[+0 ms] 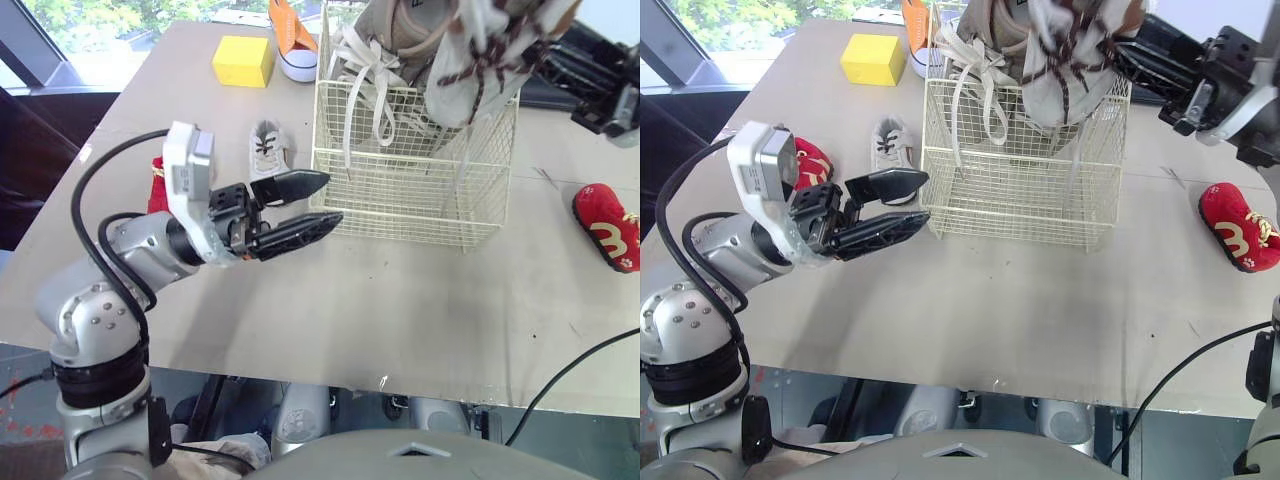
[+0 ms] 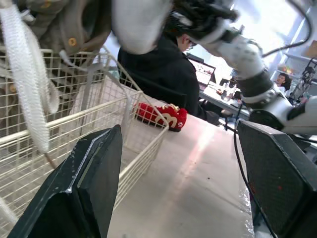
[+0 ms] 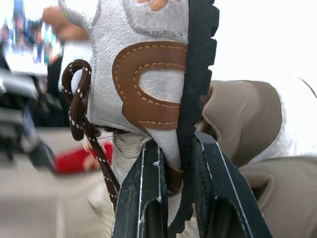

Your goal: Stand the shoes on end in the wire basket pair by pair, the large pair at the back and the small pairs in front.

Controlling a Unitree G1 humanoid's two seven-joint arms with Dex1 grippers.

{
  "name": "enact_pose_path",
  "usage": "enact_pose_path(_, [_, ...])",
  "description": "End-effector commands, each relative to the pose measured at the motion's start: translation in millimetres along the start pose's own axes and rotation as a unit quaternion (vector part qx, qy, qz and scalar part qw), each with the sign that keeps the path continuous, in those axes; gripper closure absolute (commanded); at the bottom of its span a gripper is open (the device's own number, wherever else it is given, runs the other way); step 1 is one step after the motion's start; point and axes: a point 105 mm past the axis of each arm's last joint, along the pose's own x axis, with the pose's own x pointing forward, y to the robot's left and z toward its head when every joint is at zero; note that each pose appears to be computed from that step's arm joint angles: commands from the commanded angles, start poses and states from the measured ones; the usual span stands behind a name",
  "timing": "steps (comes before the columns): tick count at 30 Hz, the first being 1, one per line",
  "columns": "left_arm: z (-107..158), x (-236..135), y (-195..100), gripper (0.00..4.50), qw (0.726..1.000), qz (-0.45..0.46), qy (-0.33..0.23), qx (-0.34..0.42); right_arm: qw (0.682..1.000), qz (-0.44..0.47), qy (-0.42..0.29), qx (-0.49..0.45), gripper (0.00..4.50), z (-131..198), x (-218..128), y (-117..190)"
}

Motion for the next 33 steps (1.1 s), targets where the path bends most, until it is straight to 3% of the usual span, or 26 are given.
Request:
enact_pose_path(1, [10.7,-0.2,-9.2,0.52,0.999,-0.015,-0.021,0.031,0.998,0.031,0.015,-0.058,4.50,-4.3,0.8,-5.4])
enact_pose_path(11, [10.5,-3.1,-9.1,0.52,0.999,0.004,-0.023,0.047,0.994,0.043,0.078,-0.065,4.50,-49.7,-12.5,-31.4])
enact_pose_path(21, [5.2,-16.9,-6.8,0.52,0.998,0.034,0.005,0.056,0.984,0.077,0.159,-0.004,4.50,-114.7,-33.2,-24.0])
enact_pose_path(22, [3.9,-18.7,-7.2,0.40,0.998,0.035,0.012,0.059,0.984,0.079,0.162,-0.005,3.56,-117.2,-34.3,-24.4])
enact_pose_path(23, [3.0,-20.0,-7.4,0.40,0.997,0.036,0.016,0.060,0.983,0.081,0.164,-0.005,3.27,-119.0,-35.1,-24.5])
enact_pose_path(24, [2.6,-21.0,-7.7,0.40,0.997,0.036,0.018,0.061,0.983,0.083,0.163,-0.002,3.27,-119.9,-35.5,-24.2])
enact_pose_path(25, [1.6,-22.2,-7.7,0.40,0.997,0.039,0.021,0.061,0.983,0.086,0.164,-0.004,2.44,-120.6,-36.0,-24.1])
enact_pose_path(28, [-0.2,-24.8,-8.0,0.40,0.997,0.045,0.024,0.060,0.983,0.083,0.163,-0.019,1.38,-118.8,-36.7,-25.8])
enact_pose_path(30, [-0.1,-26.2,-7.8,0.40,0.997,0.052,0.021,0.061,0.983,0.074,0.161,-0.039,0.38,-113.6,-37.2,-29.2])
enact_pose_path(31, [-0.3,-26.8,-7.6,0.40,0.997,0.055,0.020,0.060,0.982,0.074,0.164,-0.047,0.03,-111.1,-38.3,-29.9])
enact_pose_path(33, [-1.3,-27.8,-7.3,0.40,0.996,0.058,0.020,0.059,0.981,0.072,0.168,-0.064,0.03,-105.1,-40.0,-31.2])
